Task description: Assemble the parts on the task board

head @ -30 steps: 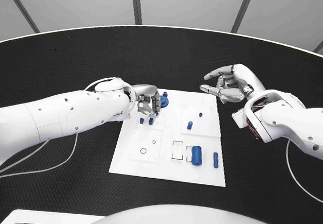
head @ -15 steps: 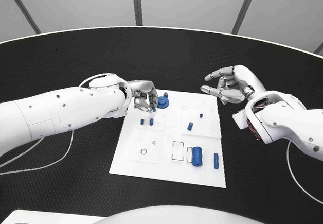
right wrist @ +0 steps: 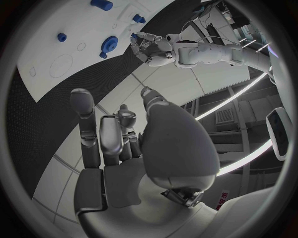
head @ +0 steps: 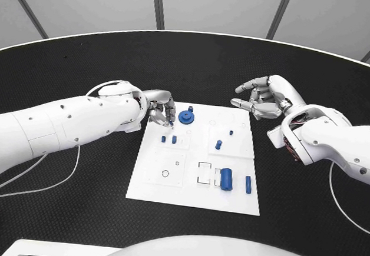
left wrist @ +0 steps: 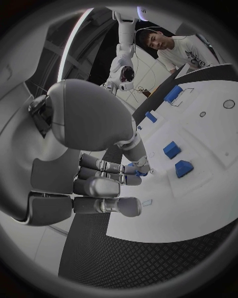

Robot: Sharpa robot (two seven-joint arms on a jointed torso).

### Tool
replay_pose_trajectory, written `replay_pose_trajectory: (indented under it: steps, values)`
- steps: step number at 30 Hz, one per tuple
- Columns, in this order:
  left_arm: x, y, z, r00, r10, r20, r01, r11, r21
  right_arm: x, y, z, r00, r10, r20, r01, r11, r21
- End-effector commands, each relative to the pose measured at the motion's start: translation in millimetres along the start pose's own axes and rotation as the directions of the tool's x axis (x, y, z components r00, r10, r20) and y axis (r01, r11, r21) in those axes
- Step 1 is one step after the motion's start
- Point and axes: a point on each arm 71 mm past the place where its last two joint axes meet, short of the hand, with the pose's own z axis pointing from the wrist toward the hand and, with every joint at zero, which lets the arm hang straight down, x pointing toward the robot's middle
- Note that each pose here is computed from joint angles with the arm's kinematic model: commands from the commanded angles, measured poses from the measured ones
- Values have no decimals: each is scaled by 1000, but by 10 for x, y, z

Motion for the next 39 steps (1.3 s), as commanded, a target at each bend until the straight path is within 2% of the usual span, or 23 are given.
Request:
replay_pose_trajectory:
  steps: [1, 18, 39]
  values:
    - [0, 14, 4, 1000, 1, -5, -1, 1000, -6, 0, 0, 0, 1000, 0, 0, 0, 1000, 0]
    - [20, -46, 66, 999, 6, -33, -6, 1000, -1, 4, 3, 0, 1000, 1, -1, -1, 1000, -1]
    - [41, -58, 81, 998, 10, -60, -10, 1000, -10, 2, 2, -1, 1000, 0, -1, 0, 1000, 0]
